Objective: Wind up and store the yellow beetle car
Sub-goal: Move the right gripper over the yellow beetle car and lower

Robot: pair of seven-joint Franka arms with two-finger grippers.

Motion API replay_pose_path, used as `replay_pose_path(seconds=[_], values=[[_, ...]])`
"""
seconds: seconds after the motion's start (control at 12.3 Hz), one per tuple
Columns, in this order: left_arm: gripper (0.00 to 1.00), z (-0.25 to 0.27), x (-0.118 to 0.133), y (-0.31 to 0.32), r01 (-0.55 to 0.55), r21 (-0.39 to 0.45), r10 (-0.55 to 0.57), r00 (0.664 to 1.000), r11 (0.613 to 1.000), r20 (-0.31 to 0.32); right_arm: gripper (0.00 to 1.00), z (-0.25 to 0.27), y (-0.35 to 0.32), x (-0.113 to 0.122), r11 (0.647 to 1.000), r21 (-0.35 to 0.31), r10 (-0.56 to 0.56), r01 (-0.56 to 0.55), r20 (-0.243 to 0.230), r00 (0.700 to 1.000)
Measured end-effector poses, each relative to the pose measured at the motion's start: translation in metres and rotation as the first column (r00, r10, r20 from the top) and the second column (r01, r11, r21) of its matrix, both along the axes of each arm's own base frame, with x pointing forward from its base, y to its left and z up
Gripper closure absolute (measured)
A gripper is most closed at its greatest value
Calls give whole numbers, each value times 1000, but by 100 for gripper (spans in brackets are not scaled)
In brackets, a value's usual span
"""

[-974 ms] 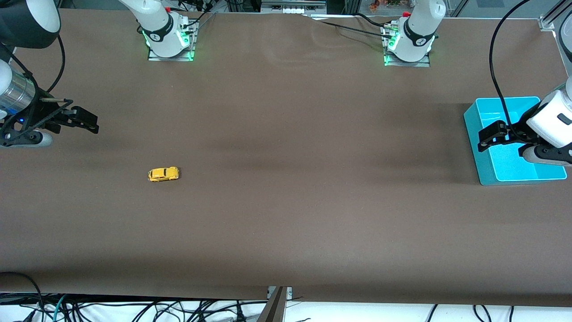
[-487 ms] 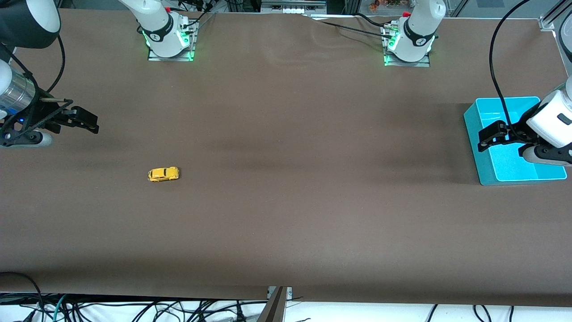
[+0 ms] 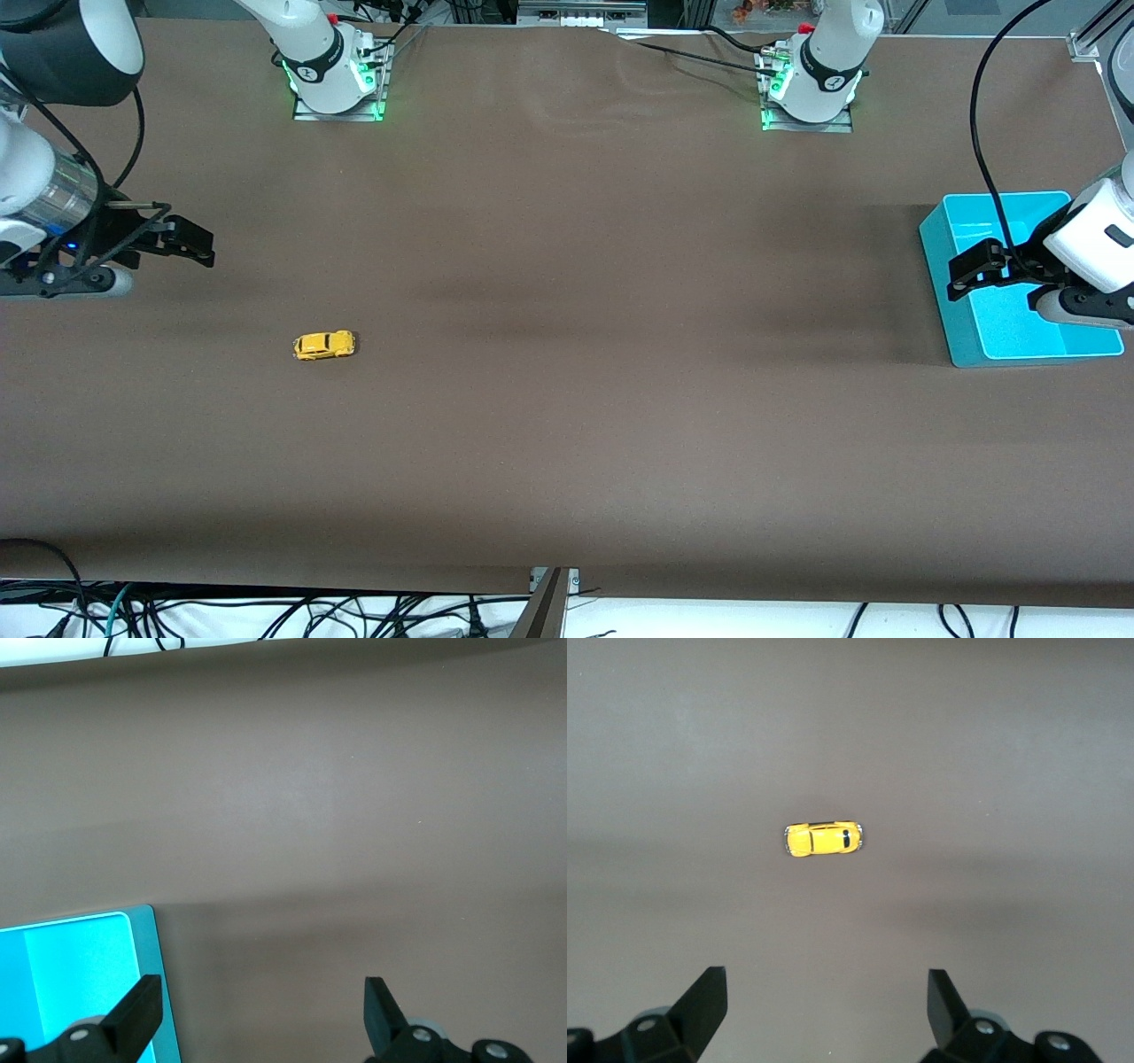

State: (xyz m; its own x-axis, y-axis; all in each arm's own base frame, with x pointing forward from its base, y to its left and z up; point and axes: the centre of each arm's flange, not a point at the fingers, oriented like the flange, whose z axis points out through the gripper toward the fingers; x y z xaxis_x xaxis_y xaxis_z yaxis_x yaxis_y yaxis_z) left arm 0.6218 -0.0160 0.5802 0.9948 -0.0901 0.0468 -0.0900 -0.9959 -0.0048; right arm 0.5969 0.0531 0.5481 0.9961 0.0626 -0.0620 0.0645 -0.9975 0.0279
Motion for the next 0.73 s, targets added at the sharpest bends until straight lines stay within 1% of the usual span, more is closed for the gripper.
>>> replay_pose_path(seconds=[0.16, 0.24, 0.32, 0.41, 0.49, 0.65, 0.73], values=[[0, 0, 0, 0, 0, 0, 0, 1000, 1000, 0, 0, -9, 12, 1, 1000, -2, 25, -25, -23, 999], [0, 0, 0, 0, 0, 0, 0, 1000, 1000, 0, 0, -13, 13, 1, 998, 0, 59, -59, -36, 998], [0, 0, 0, 0, 0, 0, 0, 1000, 1000, 0, 0, -18, 14, 2, 991, 7, 132, -132, -48, 990], [0, 0, 0, 0, 0, 0, 0, 1000, 1000, 0, 0, -23, 14, 3, 972, 19, 233, -233, -61, 970], [0, 0, 0, 0, 0, 0, 0, 1000, 1000, 0, 0, -32, 14, 6, 943, 35, 332, -330, -76, 940], [0, 0, 0, 0, 0, 0, 0, 1000, 1000, 0, 0, -59, 14, 13, 874, 72, 485, -480, -110, 867], [0, 0, 0, 0, 0, 0, 0, 1000, 1000, 0, 0, -77, 16, 19, 834, 91, 552, -545, -118, 826]])
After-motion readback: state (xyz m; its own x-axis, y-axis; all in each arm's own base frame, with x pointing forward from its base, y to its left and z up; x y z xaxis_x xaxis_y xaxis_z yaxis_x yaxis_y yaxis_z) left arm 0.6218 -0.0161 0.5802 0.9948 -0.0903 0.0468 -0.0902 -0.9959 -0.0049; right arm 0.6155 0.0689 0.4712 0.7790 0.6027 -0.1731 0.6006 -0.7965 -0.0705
